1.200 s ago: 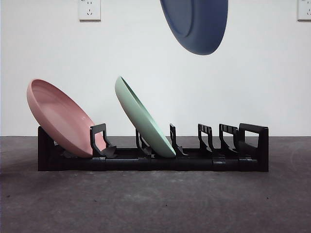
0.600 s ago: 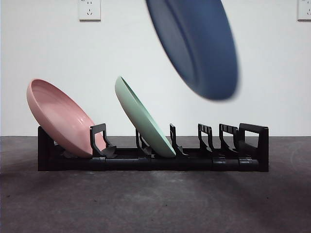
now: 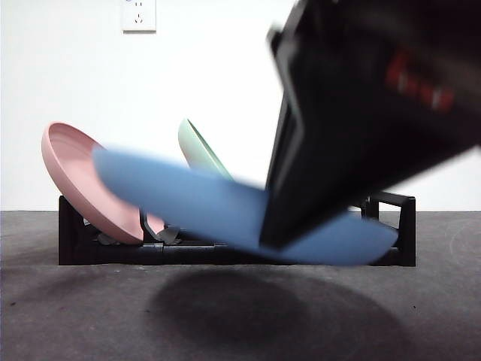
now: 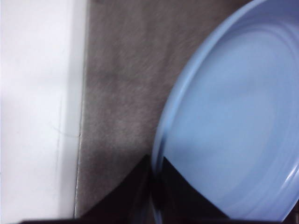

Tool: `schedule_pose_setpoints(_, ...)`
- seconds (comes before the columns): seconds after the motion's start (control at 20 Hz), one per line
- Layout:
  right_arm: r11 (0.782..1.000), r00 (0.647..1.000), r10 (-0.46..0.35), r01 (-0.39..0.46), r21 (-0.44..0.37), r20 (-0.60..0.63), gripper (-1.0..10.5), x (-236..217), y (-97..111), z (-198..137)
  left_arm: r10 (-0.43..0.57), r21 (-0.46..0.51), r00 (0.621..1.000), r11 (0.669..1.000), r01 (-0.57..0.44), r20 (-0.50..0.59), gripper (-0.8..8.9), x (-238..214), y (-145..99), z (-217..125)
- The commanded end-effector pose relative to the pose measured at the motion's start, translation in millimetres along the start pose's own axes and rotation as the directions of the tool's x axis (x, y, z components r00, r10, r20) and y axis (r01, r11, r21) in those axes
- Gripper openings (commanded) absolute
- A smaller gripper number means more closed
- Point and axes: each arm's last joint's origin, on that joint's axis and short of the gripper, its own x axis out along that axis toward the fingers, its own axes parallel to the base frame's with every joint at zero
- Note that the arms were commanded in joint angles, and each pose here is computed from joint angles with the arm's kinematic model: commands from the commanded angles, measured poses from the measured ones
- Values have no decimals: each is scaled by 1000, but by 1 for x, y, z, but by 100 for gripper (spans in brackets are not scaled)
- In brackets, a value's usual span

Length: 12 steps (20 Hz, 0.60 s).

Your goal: Place the plate

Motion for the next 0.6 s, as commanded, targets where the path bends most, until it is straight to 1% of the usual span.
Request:
schedule_pose_setpoints(0.05,999,1000,0,-2,-42,-30,9,13,1,5,-14,22,1000,1000,13,21,394,-4,-3,4)
schedule_pose_setpoints(0.2,1000,997,-2,1,-19,-73,9,31,-3,3,-13,23,1000,1000,12,21,394,-4,-3,4)
schedule_pose_setpoints(0.35,1000,997,-4,5,17,-78,9,44,-11,2,2,22,1000,1000,-3,25,394,-4,-3,5)
schedule_pose_setpoints(0.45,999,997,11,-8,40,-71,10,49,-15,1,5,22,1000,1000,-6,26,394,-4,-3,5)
schedule_pose_setpoints(0.6,998,996,45,-41,48,-72,10,54,-15,0,7,27,1000,1000,-8,27,394,-4,-3,5)
